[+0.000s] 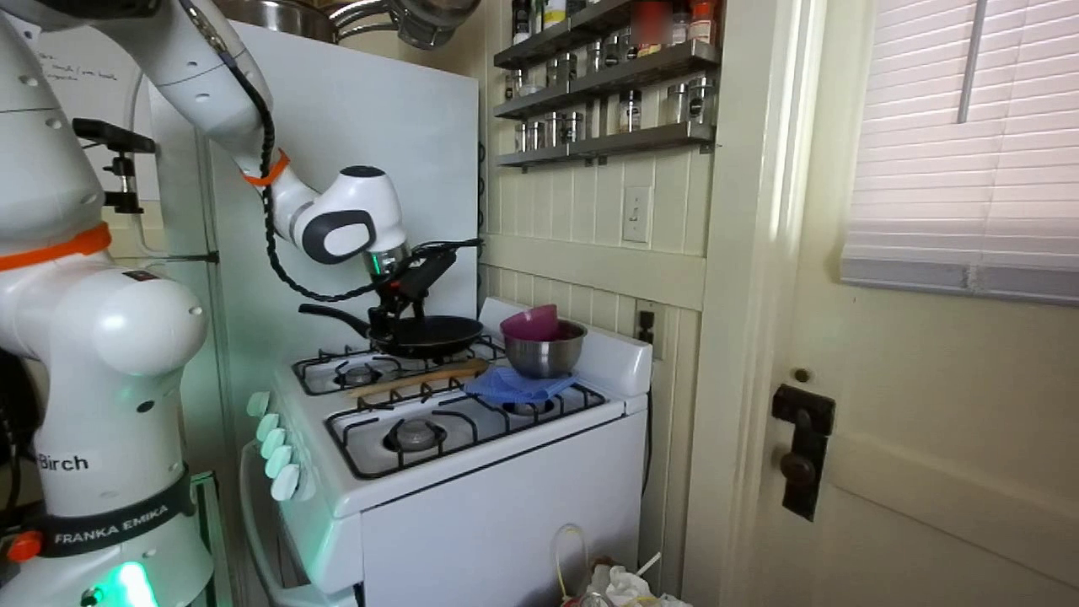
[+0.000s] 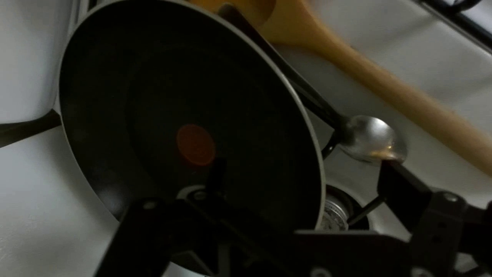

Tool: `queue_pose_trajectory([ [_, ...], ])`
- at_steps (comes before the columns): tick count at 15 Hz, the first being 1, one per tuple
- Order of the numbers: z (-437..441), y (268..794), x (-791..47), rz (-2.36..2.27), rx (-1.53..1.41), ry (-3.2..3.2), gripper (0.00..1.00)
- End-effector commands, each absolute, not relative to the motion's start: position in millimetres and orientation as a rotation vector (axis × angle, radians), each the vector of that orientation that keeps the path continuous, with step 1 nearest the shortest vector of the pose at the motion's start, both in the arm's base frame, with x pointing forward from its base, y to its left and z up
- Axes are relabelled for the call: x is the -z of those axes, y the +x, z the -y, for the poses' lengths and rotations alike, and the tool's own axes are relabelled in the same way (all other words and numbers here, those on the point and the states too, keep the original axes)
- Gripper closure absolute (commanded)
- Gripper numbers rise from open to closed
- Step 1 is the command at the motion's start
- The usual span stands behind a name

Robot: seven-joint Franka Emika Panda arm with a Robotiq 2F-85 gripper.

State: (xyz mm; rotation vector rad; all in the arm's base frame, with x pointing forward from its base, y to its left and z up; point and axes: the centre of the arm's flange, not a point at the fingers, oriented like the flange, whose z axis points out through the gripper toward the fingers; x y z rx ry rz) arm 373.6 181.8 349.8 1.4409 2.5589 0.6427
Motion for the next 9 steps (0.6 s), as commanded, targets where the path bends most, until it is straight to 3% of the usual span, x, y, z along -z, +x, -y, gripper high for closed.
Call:
queue_pose_trajectory([
  [1, -181, 383, -327, -2.562, -0.647, 1.405, 0.00],
  [7, -190, 391, -307, -2.575, -0.616, 1.377, 0.00],
  [9, -194, 394, -303, -2.586, -0.608, 1.375, 0.05],
])
